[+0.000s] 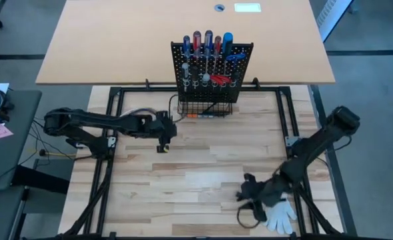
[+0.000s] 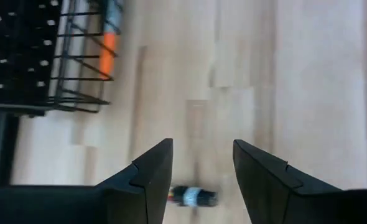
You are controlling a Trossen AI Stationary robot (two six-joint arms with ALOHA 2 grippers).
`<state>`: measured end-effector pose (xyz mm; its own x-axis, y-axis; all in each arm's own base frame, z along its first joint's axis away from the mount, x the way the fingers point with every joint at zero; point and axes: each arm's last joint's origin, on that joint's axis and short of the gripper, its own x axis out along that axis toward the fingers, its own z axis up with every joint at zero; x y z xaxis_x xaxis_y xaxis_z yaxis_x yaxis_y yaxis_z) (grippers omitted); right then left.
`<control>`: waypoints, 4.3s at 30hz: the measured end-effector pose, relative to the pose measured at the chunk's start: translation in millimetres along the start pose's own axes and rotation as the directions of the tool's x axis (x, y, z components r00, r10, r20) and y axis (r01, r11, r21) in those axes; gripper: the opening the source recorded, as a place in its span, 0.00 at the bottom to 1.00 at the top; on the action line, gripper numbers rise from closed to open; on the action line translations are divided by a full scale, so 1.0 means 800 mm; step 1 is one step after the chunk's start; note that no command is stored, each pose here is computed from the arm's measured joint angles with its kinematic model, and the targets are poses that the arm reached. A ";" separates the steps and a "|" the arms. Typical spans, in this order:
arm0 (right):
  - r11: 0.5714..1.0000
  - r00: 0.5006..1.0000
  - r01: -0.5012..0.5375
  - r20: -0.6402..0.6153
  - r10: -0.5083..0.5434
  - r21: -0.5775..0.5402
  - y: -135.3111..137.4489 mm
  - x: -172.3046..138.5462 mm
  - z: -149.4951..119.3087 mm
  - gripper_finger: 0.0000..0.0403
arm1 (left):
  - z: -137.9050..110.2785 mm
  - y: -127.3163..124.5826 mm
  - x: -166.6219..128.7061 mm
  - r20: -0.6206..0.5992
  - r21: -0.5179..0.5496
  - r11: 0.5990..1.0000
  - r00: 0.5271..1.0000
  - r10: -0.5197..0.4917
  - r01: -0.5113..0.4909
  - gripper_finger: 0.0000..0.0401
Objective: Hang tools onto peg board
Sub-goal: Put the black box cutter into the black basket, then return to Home Position
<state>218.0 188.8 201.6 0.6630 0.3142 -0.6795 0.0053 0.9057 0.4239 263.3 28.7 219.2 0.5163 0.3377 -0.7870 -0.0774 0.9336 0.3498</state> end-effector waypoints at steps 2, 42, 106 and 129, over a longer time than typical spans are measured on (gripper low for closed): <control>0.998 0.997 0.051 -0.063 -0.048 0.048 -0.006 0.013 -0.010 0.45 | -0.004 -0.010 0.002 0.003 0.005 1.000 1.000 -0.014 0.014 0.41; 0.708 0.770 0.600 0.028 -0.638 -0.372 -0.132 0.083 0.026 0.23 | -0.066 -0.057 0.029 -0.070 -0.030 0.999 0.997 0.016 -0.018 0.41; 0.937 0.660 0.259 0.751 0.005 -0.233 -0.201 -0.099 -0.039 0.12 | -0.158 -0.010 -0.138 0.834 -0.307 0.924 0.532 0.146 0.228 0.41; 0.910 0.620 0.049 0.727 0.296 -0.412 -0.186 -0.138 -0.066 0.02 | -0.195 -0.034 -0.087 0.859 -0.262 0.943 0.495 0.131 0.204 0.41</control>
<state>104.4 34.2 181.8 0.9566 0.2558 0.1397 -0.2713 0.9567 0.1057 96.4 -1.6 185.2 0.9780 0.1868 0.0923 -0.1908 0.9810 0.0363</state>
